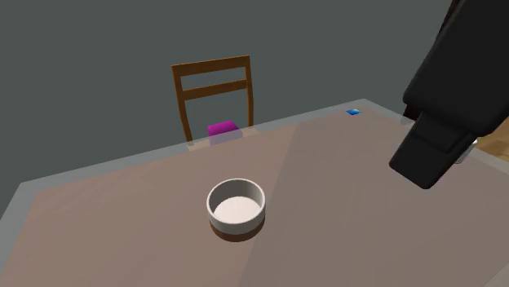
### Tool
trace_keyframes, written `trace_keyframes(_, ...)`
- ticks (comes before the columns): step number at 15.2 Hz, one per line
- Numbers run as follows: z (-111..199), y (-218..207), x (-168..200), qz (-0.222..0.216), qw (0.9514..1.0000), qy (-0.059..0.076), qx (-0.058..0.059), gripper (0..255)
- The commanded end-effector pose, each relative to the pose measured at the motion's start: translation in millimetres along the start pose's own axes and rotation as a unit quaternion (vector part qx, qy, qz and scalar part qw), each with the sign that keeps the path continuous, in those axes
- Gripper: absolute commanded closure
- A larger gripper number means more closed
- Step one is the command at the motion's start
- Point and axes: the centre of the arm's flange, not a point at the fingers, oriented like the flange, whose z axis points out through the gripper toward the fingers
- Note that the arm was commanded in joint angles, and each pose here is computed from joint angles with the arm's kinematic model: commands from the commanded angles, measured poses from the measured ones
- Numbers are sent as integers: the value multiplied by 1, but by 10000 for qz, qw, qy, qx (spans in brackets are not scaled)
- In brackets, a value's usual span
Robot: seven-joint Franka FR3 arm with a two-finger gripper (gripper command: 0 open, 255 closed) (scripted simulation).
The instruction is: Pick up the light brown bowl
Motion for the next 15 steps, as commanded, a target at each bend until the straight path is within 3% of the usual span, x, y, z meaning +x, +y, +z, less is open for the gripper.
trace_keyframes(1,0,0,0,0,10000,0,0,0)
trace_keyframes(15,147,37,108,16,10000,-70,-20,0)
